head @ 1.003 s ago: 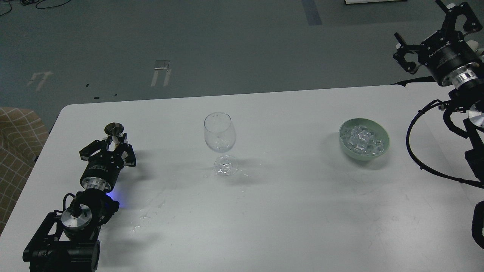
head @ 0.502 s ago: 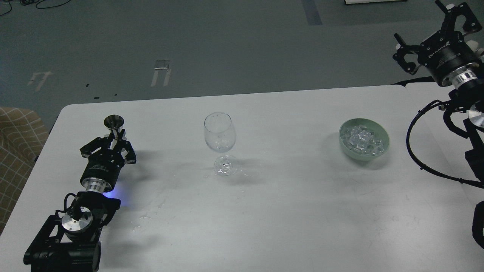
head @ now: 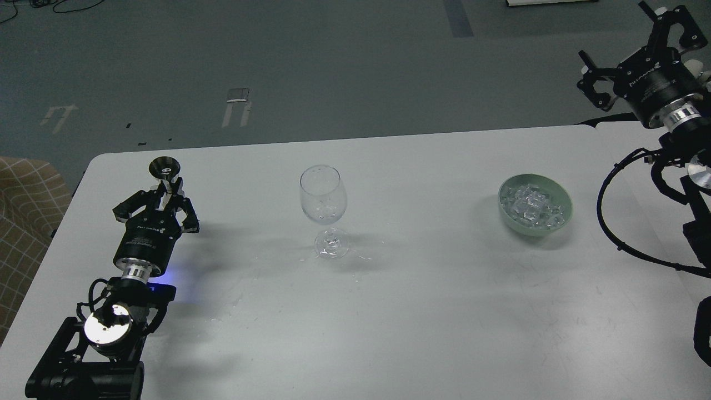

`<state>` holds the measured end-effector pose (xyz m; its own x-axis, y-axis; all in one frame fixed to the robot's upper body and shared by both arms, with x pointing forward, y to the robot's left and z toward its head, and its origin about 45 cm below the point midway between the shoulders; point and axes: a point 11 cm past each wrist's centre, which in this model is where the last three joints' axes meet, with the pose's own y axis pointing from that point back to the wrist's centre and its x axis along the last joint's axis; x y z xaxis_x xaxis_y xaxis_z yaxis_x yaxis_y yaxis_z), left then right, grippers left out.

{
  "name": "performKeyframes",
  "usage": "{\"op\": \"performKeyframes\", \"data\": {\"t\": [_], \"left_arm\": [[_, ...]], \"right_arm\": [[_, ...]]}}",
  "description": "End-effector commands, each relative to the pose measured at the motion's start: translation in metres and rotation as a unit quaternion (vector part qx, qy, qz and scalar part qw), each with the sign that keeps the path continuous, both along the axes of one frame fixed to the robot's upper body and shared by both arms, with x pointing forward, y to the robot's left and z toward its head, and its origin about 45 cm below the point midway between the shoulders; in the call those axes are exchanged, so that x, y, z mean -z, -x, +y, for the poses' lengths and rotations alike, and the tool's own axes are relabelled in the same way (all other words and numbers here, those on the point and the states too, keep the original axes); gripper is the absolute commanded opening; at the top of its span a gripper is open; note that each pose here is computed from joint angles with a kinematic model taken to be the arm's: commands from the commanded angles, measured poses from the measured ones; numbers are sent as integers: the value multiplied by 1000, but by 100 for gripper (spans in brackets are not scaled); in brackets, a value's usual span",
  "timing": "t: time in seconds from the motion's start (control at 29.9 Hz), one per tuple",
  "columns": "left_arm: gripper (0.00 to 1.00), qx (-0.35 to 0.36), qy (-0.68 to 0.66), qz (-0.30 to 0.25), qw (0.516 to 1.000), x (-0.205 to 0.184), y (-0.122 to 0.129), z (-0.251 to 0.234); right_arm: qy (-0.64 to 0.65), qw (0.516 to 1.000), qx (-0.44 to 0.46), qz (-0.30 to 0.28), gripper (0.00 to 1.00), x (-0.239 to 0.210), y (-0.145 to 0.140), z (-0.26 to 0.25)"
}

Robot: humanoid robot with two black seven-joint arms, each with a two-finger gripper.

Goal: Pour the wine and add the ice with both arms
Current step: 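Lift the jigger with the left gripper and move it above the wine glass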

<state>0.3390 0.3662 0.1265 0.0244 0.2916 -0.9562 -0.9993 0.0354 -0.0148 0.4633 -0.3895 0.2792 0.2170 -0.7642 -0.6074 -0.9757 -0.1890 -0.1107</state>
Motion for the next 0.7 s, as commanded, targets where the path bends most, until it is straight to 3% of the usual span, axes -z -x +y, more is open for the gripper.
{"op": "performKeyframes", "data": {"t": [0.0,0.37,0.43,0.5,0.67], "left_arm": [[6,9,1,-10,1000,-9,1,-7],[10,44,1,-19,999,-30,-4,-23],[8,43,1,-18,999,-30,-4,-23],[0,41,1,-21,999,-33,-5,-23],[0,44,-4,-19,999,-46,-9,-24]], "right_arm": [[-2,1000,-1,-1,100,0,0,1],[-2,1000,0,0,100,0,0,0],[-2,1000,0,0,100,0,0,0],[-2,1000,0,0,100,1,0,0],[-1,1000,1,2,100,2,0,0]]}}
